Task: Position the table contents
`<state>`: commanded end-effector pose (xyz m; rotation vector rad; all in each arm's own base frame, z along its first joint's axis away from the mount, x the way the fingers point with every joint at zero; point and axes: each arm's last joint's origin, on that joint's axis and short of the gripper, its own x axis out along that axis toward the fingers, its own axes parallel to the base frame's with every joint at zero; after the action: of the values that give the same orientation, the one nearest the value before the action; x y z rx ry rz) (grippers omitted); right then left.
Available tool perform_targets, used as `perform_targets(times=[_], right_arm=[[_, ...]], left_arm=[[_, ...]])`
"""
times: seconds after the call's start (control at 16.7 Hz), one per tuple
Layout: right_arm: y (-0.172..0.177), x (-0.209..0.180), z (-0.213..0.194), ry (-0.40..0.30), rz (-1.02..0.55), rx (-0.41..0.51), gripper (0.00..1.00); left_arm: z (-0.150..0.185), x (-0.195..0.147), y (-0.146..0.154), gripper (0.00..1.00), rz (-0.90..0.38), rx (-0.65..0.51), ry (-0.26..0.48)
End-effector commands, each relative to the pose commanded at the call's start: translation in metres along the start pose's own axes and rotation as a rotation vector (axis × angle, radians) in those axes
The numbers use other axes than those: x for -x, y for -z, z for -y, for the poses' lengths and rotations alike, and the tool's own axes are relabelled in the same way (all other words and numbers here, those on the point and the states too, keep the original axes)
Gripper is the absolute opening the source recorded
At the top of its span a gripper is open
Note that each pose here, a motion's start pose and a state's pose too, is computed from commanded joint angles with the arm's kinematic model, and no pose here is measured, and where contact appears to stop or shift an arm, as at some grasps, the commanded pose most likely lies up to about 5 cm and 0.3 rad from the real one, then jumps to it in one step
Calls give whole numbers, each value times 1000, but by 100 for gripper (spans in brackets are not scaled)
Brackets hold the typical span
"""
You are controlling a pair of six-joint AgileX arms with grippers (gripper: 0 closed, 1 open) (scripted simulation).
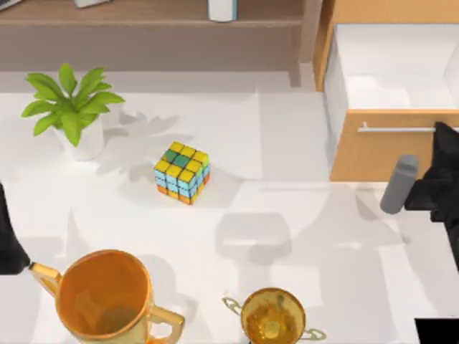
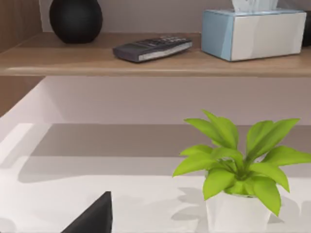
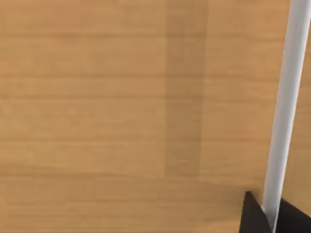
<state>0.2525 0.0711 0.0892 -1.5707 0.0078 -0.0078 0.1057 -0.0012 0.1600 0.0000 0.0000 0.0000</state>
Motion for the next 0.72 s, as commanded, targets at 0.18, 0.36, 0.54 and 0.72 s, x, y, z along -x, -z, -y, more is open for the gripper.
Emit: perform_targets(times=[0.18, 0.36, 0.54, 0.72], right_arm=[[0, 0, 0, 0, 0, 0, 0], [0, -3, -1, -6, 1, -1, 0], [-1, -22, -2, -7, 0, -3, 0], [-1, -47, -2, -7, 0, -3, 0]], left_arm=[[0, 0, 0, 100, 0, 0, 0], [0, 0, 0, 100, 0, 0, 0], [0, 0, 0, 100, 0, 0, 0], [0, 0, 0, 100, 0, 0, 0]])
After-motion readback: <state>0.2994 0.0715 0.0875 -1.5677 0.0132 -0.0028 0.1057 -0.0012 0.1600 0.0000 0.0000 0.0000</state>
